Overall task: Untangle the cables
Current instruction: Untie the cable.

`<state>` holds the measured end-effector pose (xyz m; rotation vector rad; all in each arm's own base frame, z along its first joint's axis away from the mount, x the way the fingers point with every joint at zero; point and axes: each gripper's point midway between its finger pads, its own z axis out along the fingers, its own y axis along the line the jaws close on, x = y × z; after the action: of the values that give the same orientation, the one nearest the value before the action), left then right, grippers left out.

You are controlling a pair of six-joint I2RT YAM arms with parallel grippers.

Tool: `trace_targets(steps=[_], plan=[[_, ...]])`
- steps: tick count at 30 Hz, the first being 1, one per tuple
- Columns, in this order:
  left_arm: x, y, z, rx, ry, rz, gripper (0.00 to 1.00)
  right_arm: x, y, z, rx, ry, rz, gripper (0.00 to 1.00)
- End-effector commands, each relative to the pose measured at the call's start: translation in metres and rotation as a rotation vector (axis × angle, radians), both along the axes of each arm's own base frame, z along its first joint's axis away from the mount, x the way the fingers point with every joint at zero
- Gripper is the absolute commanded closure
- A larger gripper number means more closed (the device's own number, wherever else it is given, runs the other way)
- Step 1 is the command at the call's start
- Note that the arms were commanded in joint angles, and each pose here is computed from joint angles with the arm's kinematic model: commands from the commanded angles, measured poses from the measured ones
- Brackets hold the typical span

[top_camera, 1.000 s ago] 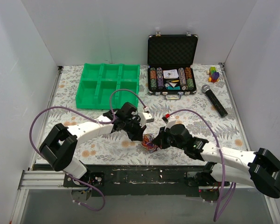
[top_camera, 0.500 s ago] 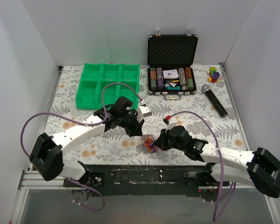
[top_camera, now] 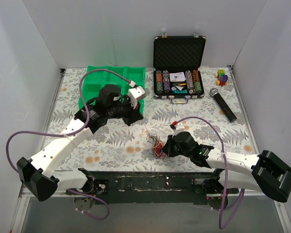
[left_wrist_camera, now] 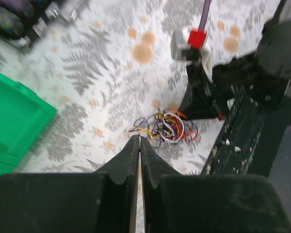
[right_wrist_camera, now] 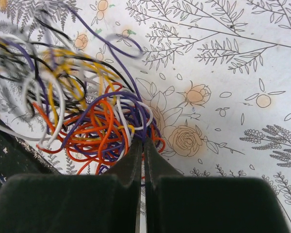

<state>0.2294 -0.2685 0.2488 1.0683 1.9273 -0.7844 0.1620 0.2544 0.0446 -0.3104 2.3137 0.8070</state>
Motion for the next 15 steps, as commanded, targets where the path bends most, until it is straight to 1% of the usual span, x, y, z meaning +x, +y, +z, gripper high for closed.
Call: trace_targets(steps=[1,3,6,11,15], plan=[[0.018,0.015,0.100,-0.141,-0.217,0.110,1.00,-0.002,-0.017,-0.021,-0.082,0.034,-0.054,0.99],[0.023,0.022,0.133,-0.171,-0.290,0.156,1.00,-0.002,-0.020,-0.025,-0.101,0.044,-0.062,0.99],[0.022,0.030,0.185,-0.236,-0.386,0.190,1.00,-0.003,-0.023,-0.031,-0.122,0.061,-0.073,0.99],[0.011,0.039,0.245,-0.312,-0.476,0.197,1.00,-0.004,-0.028,-0.041,-0.164,0.083,-0.083,0.99],[0.009,0.057,0.307,-0.392,-0.627,0.268,1.00,-0.007,-0.035,-0.053,-0.218,0.118,-0.102,0.99]])
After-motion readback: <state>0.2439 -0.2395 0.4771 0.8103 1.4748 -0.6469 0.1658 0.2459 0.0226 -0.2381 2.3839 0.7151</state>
